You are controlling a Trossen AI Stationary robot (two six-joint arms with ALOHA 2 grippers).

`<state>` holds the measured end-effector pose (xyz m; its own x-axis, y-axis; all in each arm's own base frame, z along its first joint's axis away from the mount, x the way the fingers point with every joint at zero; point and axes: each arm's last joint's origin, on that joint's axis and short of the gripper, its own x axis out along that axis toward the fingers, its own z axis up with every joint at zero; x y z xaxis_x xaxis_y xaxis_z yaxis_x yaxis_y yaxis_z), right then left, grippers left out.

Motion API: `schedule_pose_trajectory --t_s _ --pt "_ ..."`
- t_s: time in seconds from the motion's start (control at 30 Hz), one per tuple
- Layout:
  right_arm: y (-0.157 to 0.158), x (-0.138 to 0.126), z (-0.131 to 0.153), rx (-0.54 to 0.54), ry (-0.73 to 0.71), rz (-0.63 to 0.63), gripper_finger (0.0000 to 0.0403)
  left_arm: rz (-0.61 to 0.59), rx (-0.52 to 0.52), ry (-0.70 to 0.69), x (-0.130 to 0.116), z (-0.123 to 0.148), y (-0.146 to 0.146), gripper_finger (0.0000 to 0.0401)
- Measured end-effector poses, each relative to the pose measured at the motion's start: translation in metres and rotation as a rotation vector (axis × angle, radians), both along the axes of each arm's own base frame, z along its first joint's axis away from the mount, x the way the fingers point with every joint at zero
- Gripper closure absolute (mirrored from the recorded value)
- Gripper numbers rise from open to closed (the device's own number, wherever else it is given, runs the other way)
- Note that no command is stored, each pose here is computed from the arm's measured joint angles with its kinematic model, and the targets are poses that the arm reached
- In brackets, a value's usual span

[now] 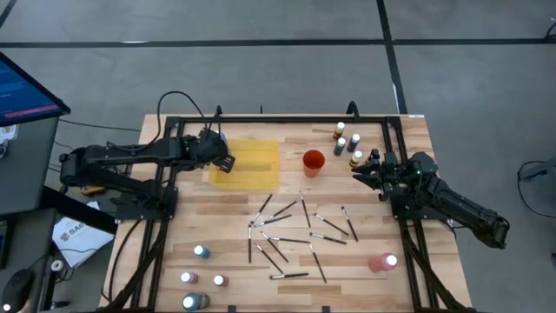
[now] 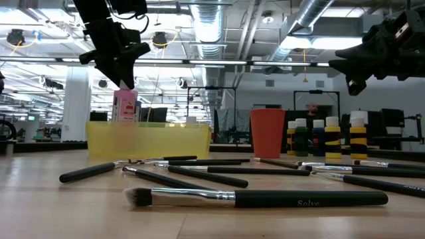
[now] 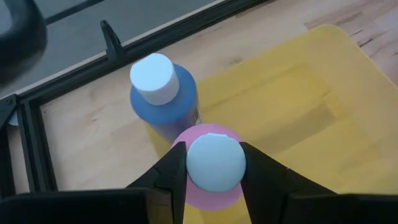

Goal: Pick & Place Paint Supplies
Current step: Put the top pink paint bottle into the yellow bin

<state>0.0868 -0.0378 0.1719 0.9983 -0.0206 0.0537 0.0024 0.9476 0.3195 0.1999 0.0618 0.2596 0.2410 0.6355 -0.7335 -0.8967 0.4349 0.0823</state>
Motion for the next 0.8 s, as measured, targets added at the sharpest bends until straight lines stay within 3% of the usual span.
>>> schedule_pose_trajectory --t_s 0.8 --pt "0.0 0.0 0.0 0.0 -0.001 0.0 0.0283 0.036 0.003 -0.028 -0.002 -0.012 0.0 0.029"
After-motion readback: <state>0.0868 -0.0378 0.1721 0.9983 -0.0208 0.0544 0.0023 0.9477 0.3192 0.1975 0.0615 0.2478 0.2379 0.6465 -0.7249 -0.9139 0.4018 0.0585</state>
